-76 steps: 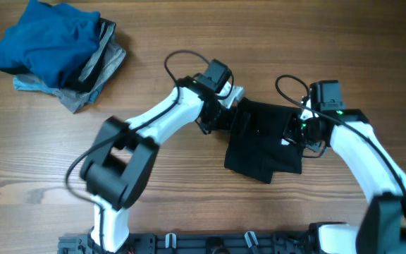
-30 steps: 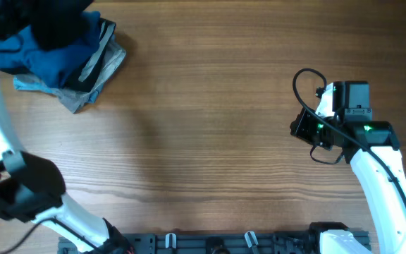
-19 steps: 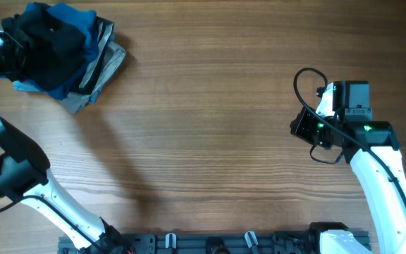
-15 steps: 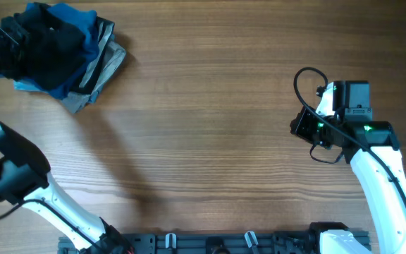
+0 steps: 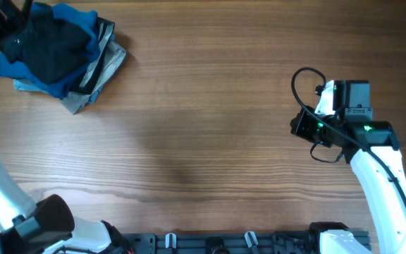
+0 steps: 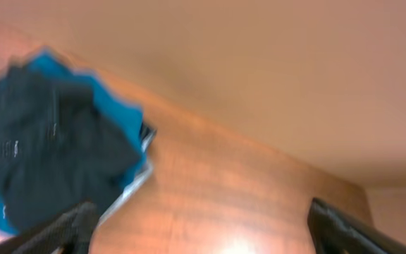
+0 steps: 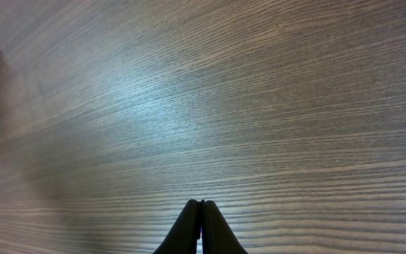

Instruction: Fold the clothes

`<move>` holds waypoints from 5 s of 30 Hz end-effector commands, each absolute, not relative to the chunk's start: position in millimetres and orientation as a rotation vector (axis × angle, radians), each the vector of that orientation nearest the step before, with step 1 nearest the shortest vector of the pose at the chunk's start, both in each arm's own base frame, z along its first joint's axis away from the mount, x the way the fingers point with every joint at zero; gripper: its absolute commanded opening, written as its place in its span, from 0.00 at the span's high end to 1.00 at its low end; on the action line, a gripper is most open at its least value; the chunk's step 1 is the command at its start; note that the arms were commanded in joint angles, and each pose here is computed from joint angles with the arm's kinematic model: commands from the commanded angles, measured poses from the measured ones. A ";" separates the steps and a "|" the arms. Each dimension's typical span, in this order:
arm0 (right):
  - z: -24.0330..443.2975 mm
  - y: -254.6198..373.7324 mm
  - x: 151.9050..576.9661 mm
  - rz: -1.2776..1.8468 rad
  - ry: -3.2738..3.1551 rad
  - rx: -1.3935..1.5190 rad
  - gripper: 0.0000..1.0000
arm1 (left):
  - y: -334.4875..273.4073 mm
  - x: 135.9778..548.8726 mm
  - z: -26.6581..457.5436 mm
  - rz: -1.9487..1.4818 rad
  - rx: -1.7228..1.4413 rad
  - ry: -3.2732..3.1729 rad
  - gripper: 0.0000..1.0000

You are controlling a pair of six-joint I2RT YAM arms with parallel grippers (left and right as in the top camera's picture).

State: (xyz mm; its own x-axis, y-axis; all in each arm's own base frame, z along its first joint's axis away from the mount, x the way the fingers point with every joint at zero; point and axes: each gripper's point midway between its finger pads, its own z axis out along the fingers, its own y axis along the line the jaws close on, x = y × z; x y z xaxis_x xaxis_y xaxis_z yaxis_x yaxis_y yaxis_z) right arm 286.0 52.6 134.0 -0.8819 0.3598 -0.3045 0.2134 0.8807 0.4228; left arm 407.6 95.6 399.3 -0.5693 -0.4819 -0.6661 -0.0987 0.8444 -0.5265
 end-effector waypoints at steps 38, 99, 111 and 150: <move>380.8 56.6 206.1 0.531 1.923 0.070 0.00 | -56.4 281.0 432.8 -0.134 0.078 2.249 0.00; 178.9 44.9 241.6 0.376 1.567 -0.028 0.00 | -56.0 279.3 430.6 -0.131 0.079 2.260 0.00; 178.2 44.9 241.8 0.376 1.570 -0.028 0.00 | -6.8 282.5 439.5 -0.020 -0.106 2.120 0.00; 178.1 44.9 241.8 0.376 1.571 -0.028 0.00 | -18.2 244.4 188.1 -0.228 -0.002 1.522 0.00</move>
